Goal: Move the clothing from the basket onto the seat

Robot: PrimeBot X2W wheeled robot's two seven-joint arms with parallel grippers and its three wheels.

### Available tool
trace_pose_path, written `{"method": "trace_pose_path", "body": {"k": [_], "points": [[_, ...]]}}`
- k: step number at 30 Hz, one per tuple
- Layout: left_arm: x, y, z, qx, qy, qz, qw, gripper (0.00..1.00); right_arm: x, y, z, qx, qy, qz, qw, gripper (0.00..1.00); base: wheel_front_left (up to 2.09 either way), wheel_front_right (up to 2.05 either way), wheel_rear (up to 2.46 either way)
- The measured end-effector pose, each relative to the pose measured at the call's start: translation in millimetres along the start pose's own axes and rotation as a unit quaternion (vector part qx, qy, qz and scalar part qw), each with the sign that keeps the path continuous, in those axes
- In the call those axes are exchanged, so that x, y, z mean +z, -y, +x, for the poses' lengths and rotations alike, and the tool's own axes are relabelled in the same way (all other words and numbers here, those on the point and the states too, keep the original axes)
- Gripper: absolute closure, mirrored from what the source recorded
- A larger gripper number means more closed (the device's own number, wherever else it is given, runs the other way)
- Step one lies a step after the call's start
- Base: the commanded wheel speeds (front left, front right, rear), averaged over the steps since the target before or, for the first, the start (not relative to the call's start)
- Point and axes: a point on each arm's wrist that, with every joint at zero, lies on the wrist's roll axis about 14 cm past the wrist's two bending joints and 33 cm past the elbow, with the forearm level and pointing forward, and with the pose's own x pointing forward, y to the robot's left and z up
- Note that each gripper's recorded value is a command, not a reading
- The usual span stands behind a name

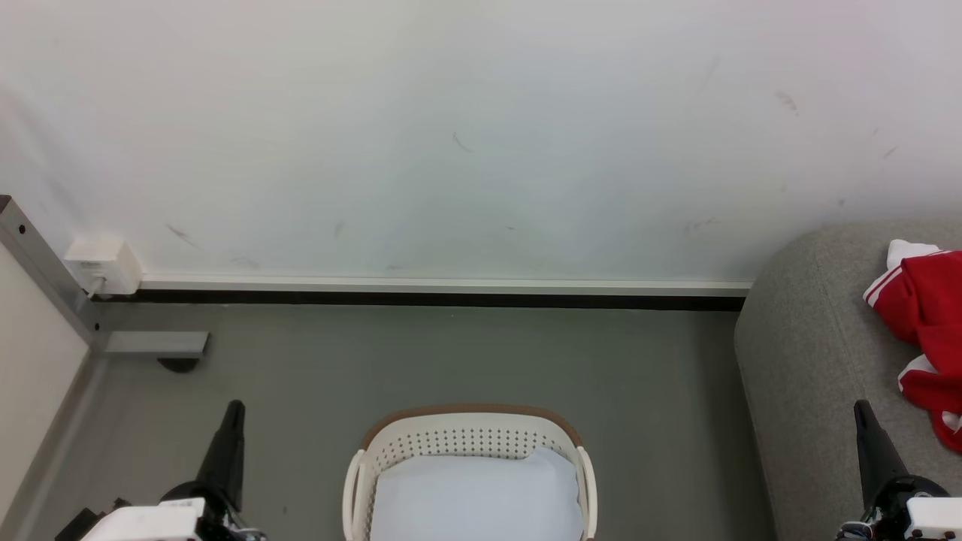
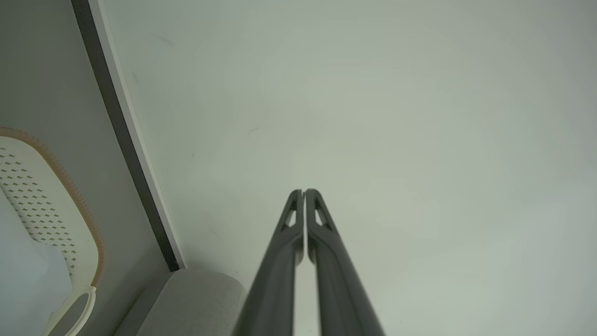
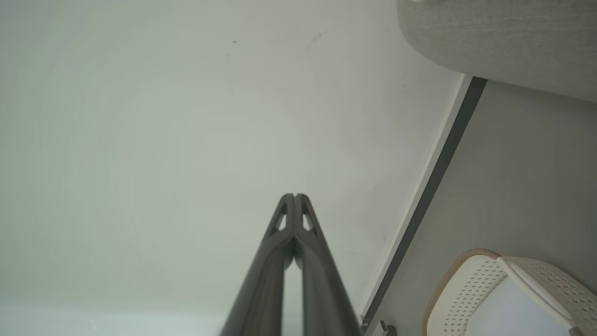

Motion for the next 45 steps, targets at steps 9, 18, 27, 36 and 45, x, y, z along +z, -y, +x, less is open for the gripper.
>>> {"method": "trace_pose_path", "body": {"k": [9,18,27,36,45], "points": [[0.0,0.0,0.0,0.000,0.000,0.000,1.000,1.00,0.0,0.0,0.0,0.000,0.000,0.000,1.000,1.00,0.00,0.00,0.00],[0.0,0.0,0.0,0.000,0.000,0.000,1.000,1.00,0.0,0.0,0.0,0.000,0.000,0.000,1.000,1.00,0.00,0.00,0.00],[0.0,0.0,0.0,0.000,0.000,0.000,1.000,1.00,0.0,0.0,0.0,0.000,0.000,0.000,1.000,1.00,0.00,0.00,0.00],[0.0,0.0,0.0,0.000,0.000,0.000,1.000,1.00,0.0,0.0,0.0,0.000,0.000,0.000,1.000,1.00,0.00,0.00,0.00],[0.0,0.0,0.0,0.000,0.000,0.000,1.000,1.00,0.0,0.0,0.0,0.000,0.000,0.000,1.000,1.00,0.00,0.00,0.00]]}}
